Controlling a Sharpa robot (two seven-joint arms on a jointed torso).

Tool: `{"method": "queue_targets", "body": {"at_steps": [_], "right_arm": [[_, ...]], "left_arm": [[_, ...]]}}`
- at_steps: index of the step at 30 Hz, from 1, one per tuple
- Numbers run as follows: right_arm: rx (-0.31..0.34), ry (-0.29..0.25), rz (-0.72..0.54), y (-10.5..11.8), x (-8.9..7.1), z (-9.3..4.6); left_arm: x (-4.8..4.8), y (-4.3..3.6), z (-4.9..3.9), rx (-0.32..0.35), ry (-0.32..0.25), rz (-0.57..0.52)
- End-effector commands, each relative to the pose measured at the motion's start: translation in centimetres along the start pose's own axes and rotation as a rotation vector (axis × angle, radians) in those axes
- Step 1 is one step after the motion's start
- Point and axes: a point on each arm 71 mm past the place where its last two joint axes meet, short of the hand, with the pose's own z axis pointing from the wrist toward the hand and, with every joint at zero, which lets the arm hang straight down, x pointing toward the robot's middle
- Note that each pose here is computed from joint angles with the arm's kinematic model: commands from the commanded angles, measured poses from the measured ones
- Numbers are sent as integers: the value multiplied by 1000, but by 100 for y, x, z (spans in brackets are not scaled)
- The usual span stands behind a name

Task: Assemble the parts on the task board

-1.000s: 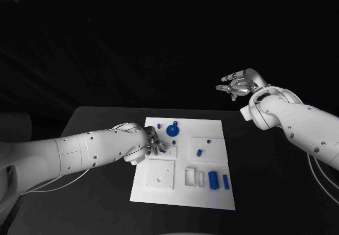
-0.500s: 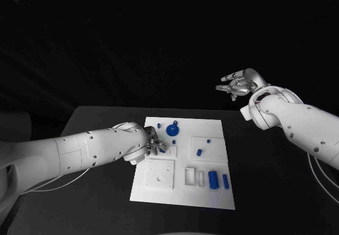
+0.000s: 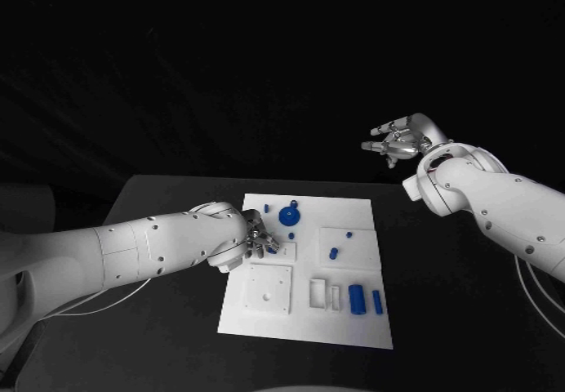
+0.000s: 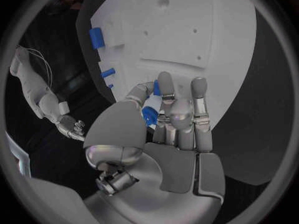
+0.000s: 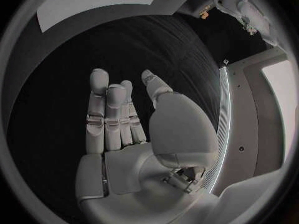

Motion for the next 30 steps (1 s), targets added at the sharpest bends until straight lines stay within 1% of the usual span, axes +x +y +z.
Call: {"method": "queue_targets", "body": {"at_steps": [1, 8, 17, 30], "right_arm": [[-6, 14, -11, 10, 14, 2], [-3, 18, -13, 5, 19, 3], [-2, 21, -14, 3, 28, 3], [-2, 23, -13, -3, 39, 1]], "left_arm": [[36, 11, 9, -13, 20, 19], [31, 8, 18, -15, 18, 25], [45, -42, 17, -2, 9, 51], [51, -79, 14, 14, -4, 61]]}}
